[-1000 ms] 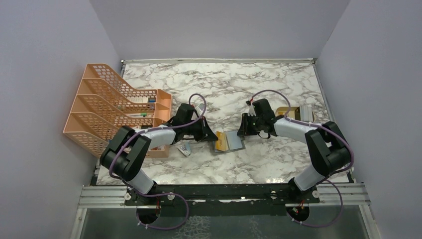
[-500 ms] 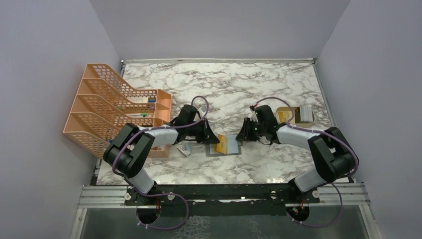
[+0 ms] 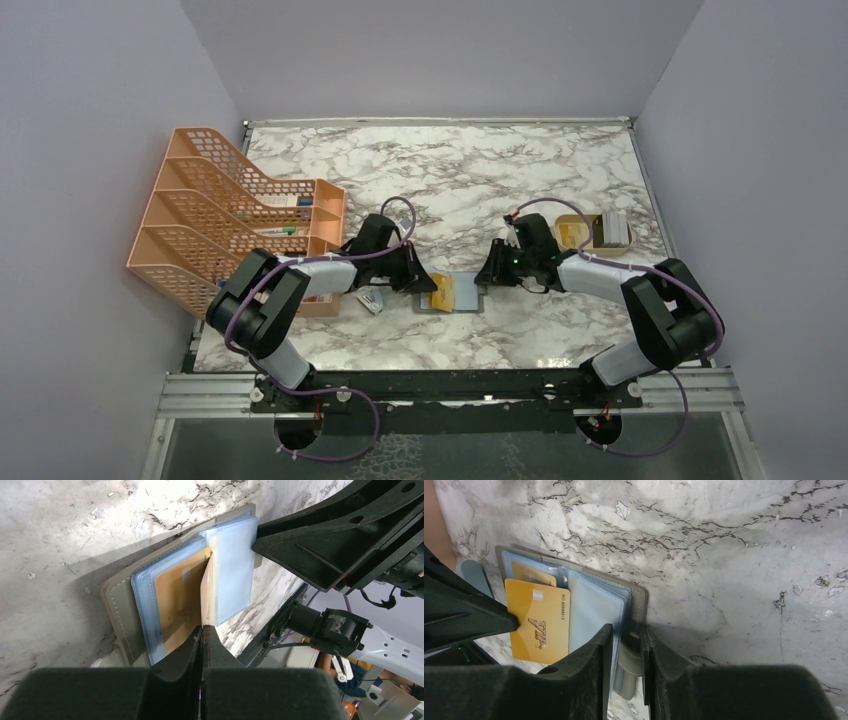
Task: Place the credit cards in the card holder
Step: Insert the credit card into the card holder.
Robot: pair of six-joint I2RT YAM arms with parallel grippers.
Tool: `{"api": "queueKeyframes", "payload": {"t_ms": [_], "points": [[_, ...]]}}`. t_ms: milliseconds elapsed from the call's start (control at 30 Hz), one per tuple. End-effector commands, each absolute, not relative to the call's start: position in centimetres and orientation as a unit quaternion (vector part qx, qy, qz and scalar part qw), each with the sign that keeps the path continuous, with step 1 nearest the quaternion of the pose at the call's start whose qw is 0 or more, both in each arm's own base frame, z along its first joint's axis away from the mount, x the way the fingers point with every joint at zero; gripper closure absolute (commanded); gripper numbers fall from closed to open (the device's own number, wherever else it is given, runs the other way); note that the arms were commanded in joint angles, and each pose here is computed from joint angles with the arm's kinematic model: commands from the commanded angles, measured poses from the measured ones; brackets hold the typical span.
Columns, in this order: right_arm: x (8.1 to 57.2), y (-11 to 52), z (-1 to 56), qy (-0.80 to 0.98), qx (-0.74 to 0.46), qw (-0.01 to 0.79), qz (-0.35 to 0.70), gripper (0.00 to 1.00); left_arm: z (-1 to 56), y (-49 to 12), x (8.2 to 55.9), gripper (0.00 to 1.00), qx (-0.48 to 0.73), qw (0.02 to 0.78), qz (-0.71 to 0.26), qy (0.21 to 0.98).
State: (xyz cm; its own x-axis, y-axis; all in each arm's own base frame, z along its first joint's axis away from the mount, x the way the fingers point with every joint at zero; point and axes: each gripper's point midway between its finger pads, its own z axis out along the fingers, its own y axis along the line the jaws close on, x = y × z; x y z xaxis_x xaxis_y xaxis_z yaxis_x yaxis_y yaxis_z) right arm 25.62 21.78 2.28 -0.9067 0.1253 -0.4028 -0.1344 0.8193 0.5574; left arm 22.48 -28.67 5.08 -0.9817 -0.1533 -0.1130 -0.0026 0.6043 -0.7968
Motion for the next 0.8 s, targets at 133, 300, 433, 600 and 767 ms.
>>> {"api": "queueKeyframes", "payload": {"t_ms": [133, 300, 433, 600, 767], "points": [[24.5, 21.5, 1.6, 0.934, -0.001, 0.202, 0.294, 0.74, 4.3, -28.8, 22.2, 1.0, -0.044, 0.082, -0.445, 0.89], [24.3, 21.5, 1.5, 0.935, -0.001, 0.199, 0.295, 0.74, 4.2, -29.1, 22.2, 1.0, -0.036, 0.079, -0.454, 0.887], [24.3, 21.6, 1.5, 0.934, -0.001, 0.2, 0.295, 0.74, 3.9, -29.3, 22.3, 1.0, -0.034, 0.075, -0.453, 0.888], [24.3, 21.8, 1.7, 0.933, 0.0, 0.2, 0.299, 0.74, 3.7, -29.6, 22.5, 1.0, -0.035, 0.079, -0.449, 0.889], [24.3, 21.8, 1.8, 0.932, 0.003, 0.203, 0.3, 0.74, 3.3, -29.6, 23.1, 1.0, -0.038, 0.094, -0.437, 0.894]]}}
